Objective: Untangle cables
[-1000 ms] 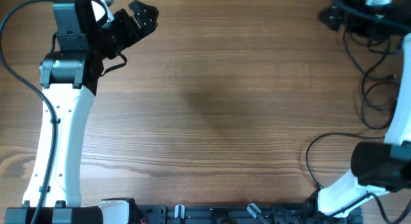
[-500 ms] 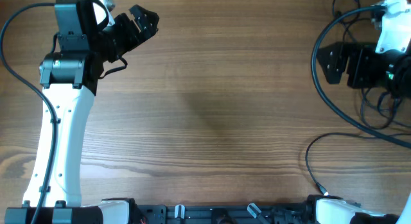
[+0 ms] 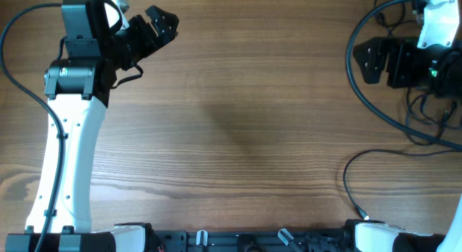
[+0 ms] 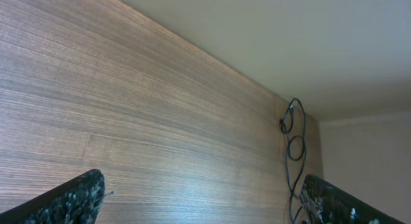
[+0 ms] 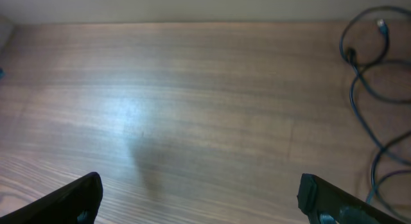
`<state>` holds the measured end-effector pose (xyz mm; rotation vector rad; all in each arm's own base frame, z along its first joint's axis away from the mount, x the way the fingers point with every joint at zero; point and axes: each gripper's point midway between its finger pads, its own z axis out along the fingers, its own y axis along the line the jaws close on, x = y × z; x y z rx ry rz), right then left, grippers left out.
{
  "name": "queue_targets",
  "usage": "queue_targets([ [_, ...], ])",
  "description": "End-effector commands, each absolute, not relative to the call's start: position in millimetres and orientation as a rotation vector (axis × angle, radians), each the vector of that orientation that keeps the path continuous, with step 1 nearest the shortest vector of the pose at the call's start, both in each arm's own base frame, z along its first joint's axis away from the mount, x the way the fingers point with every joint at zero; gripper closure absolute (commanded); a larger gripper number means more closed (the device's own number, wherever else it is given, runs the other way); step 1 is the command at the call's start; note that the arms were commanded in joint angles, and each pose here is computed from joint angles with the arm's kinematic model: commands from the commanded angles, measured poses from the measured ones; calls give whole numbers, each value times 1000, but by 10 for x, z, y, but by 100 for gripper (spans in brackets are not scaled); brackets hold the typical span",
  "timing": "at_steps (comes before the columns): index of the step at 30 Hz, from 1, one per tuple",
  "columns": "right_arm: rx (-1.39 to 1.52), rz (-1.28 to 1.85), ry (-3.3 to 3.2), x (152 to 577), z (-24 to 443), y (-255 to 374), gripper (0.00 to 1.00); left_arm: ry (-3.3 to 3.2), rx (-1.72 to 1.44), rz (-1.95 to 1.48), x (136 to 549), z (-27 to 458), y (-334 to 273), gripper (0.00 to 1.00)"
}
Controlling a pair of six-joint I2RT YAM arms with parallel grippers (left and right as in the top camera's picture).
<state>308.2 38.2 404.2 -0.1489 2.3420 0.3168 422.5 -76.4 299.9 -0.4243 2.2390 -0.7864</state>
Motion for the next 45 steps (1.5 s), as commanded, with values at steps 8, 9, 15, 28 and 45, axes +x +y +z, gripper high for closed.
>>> queue_targets([
  [8, -383, 201, 2026, 3033, 4439, 547, 0, 2217, -424, -790, 4226, 3084, -747, 0],
  [9, -384, 192, 1988, 3048, 4391, 547, 0, 2217, -424, -790, 4226, 3084, -747, 0],
  [15, -411, 128, 1740, 2923, 3832, 552, 0, 2217, -424, -790, 4226, 3084, -747, 0],
  [28, -462, 62, 1374, 2308, 2573, 621, 0, 2217, -424, -790, 4226, 3084, -747, 0],
  [45, -514, 214, 1469, 2288, 1798, 799, 0, 2217, -424, -790, 4226, 3084, -747, 0],
])
